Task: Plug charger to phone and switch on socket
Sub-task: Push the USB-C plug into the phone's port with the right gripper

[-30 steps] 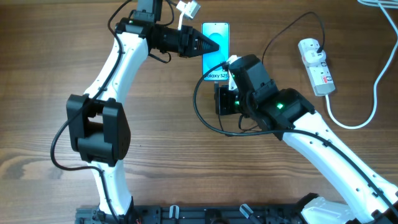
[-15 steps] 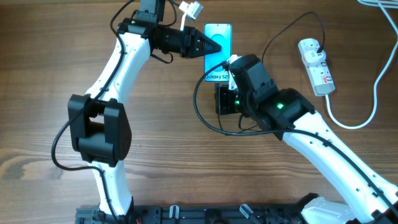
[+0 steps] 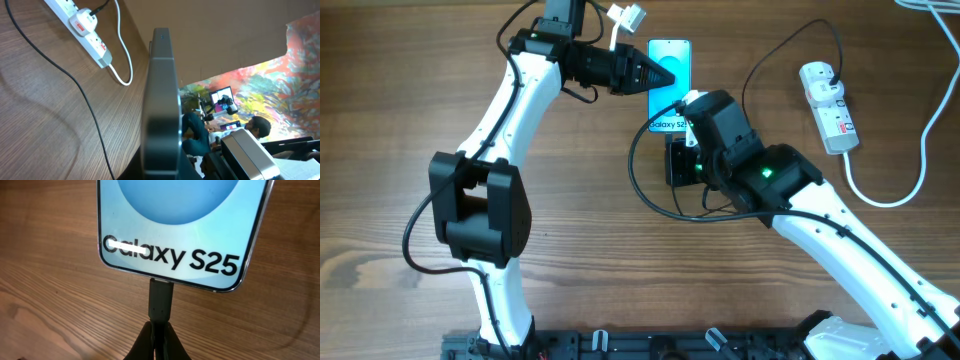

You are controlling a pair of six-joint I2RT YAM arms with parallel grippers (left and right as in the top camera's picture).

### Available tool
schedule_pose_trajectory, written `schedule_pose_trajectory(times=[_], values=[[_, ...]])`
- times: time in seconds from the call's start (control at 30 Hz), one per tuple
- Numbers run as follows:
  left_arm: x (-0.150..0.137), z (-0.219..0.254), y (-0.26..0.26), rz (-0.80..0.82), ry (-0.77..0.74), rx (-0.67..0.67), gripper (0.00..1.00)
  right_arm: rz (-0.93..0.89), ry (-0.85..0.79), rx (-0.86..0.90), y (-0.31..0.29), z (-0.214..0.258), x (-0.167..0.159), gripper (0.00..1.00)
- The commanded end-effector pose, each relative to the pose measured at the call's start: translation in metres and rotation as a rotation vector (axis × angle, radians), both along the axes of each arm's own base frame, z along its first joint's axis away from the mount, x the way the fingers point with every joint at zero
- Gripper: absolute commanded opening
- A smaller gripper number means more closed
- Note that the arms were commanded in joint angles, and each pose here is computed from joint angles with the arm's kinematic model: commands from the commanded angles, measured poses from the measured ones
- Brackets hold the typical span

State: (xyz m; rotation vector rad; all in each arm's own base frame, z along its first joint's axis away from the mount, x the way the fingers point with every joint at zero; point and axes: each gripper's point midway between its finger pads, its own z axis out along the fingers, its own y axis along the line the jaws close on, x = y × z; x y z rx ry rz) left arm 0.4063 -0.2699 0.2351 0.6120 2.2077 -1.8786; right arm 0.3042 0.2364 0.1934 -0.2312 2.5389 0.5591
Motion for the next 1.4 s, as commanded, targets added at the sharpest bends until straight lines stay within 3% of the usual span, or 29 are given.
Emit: schedule_pose_trajectory(times=[0.0,1.37], values=[[-0.013,0.018,-0.003,-0.032,-0.029,-0.03,0.04,-0.05,-0.12,-0.012,-0.005,0.017,0.025,0.04],[-0.031,0.011,-0.016,-0.077,-0.025,-0.006,0.04,-0.096,-0.288,0.03,-0.003,0.065,0.051,0.05]])
